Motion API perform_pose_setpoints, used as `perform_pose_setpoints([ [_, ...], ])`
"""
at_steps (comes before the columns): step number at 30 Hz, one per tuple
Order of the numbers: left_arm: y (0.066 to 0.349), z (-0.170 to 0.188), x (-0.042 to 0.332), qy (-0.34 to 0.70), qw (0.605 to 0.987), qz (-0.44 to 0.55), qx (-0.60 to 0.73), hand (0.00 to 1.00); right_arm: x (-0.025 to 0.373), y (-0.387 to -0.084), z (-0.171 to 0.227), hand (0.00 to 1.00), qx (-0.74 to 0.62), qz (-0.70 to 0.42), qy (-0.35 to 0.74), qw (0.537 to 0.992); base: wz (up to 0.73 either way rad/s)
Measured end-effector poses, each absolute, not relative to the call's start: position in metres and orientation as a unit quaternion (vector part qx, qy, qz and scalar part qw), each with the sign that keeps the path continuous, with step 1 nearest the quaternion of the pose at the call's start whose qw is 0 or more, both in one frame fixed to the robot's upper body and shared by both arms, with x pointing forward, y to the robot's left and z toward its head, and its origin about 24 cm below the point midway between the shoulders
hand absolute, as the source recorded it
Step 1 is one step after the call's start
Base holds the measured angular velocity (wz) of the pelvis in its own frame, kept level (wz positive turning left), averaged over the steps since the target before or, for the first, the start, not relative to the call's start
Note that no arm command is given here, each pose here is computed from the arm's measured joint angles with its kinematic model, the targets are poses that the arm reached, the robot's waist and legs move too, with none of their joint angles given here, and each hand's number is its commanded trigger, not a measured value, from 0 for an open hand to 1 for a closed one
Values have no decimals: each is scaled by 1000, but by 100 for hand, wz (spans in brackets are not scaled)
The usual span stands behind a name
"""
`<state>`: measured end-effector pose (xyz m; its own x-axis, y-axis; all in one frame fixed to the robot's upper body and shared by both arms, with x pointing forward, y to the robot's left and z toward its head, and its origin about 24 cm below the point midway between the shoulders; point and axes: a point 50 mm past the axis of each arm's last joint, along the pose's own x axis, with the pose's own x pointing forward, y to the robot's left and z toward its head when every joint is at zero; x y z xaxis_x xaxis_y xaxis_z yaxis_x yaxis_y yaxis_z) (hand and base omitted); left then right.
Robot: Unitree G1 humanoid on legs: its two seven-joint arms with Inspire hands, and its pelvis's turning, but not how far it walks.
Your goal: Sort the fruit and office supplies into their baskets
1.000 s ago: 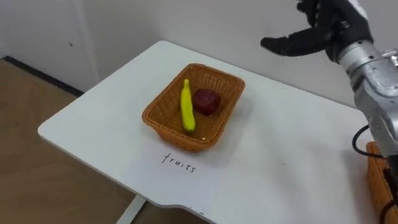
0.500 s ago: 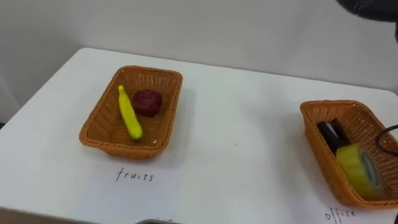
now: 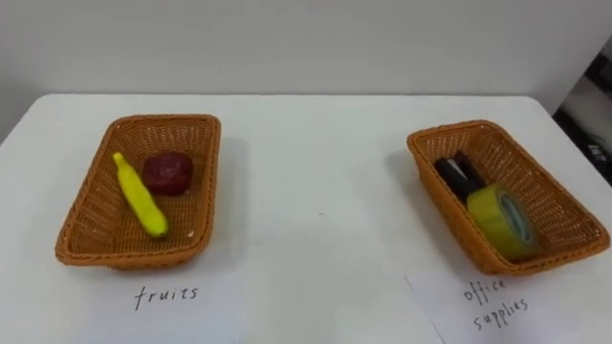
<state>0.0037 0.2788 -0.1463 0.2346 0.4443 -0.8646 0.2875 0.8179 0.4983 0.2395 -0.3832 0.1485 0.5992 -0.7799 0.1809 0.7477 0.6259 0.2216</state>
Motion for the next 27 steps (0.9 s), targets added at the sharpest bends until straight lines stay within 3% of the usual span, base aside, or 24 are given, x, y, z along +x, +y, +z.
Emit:
perform_pose_setpoints([
  [12,280,-144,5,599,740,78,296,0,168,-414,104,0,83,-585,-67,804,-10],
  [17,280,-144,4,600,739,79,295,0,128,-421,37,0,167,-658,37,733,0],
  [21,281,-143,-3,607,734,82,293,0,96,-424,5,0,170,-700,102,686,-7],
  [27,276,-145,-4,608,738,86,278,0,43,-395,-60,0,197,-747,227,593,-7],
])
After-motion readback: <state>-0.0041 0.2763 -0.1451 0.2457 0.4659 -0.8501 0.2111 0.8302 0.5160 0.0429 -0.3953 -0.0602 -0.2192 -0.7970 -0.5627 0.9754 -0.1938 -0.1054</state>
